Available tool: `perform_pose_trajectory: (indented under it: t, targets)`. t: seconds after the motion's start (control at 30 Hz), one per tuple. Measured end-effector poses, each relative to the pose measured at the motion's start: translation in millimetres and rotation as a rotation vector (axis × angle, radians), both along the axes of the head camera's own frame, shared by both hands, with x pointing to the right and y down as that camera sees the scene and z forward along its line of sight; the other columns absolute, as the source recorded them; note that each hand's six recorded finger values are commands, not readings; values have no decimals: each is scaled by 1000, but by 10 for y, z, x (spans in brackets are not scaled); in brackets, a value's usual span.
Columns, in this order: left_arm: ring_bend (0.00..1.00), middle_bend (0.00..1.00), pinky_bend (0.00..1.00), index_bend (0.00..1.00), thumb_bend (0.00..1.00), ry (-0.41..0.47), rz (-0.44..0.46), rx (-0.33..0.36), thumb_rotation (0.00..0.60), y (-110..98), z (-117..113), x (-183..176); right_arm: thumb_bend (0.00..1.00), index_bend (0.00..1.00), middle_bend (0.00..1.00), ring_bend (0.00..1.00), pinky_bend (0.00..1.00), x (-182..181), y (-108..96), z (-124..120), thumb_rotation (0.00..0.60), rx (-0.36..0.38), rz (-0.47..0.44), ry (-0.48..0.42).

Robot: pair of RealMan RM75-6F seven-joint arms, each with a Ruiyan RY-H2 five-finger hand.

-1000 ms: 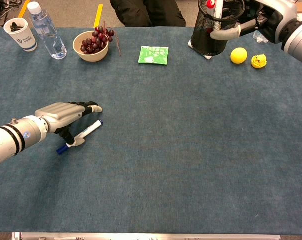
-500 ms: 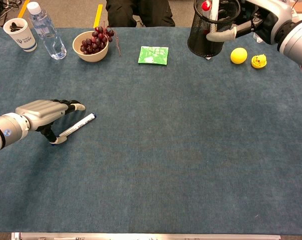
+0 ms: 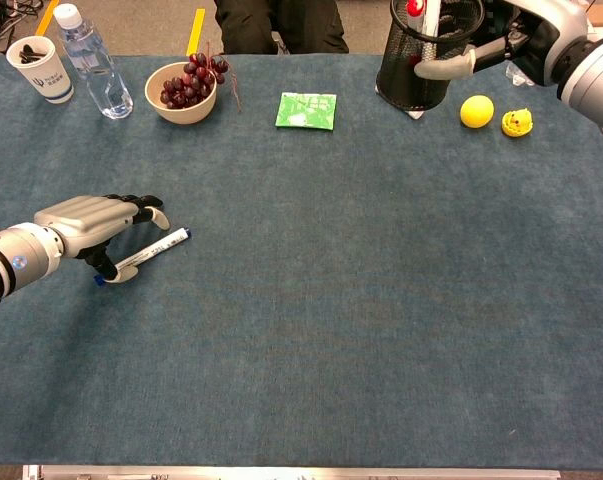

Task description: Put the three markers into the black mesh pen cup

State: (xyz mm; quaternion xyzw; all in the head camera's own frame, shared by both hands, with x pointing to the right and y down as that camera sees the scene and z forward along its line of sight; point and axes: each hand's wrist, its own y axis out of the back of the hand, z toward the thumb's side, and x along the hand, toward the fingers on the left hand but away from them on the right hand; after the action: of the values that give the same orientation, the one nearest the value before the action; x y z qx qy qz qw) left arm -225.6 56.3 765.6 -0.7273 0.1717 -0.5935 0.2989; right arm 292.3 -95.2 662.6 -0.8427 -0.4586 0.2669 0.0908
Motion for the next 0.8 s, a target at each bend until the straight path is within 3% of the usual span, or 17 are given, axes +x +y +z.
perform_pose_trajectory:
  t: [0.5, 0.8]
  targets:
    - [0, 0, 54, 465, 352, 14, 3, 17, 600, 2, 5, 19, 362, 540, 450, 343, 295, 10, -14, 3, 600, 1, 9, -4]
    - [0, 0, 54, 497, 352, 42, 6, 32, 600, 16, -42, 57, 363, 540, 451, 343, 295, 7, -17, 4, 600, 0, 10, -7]
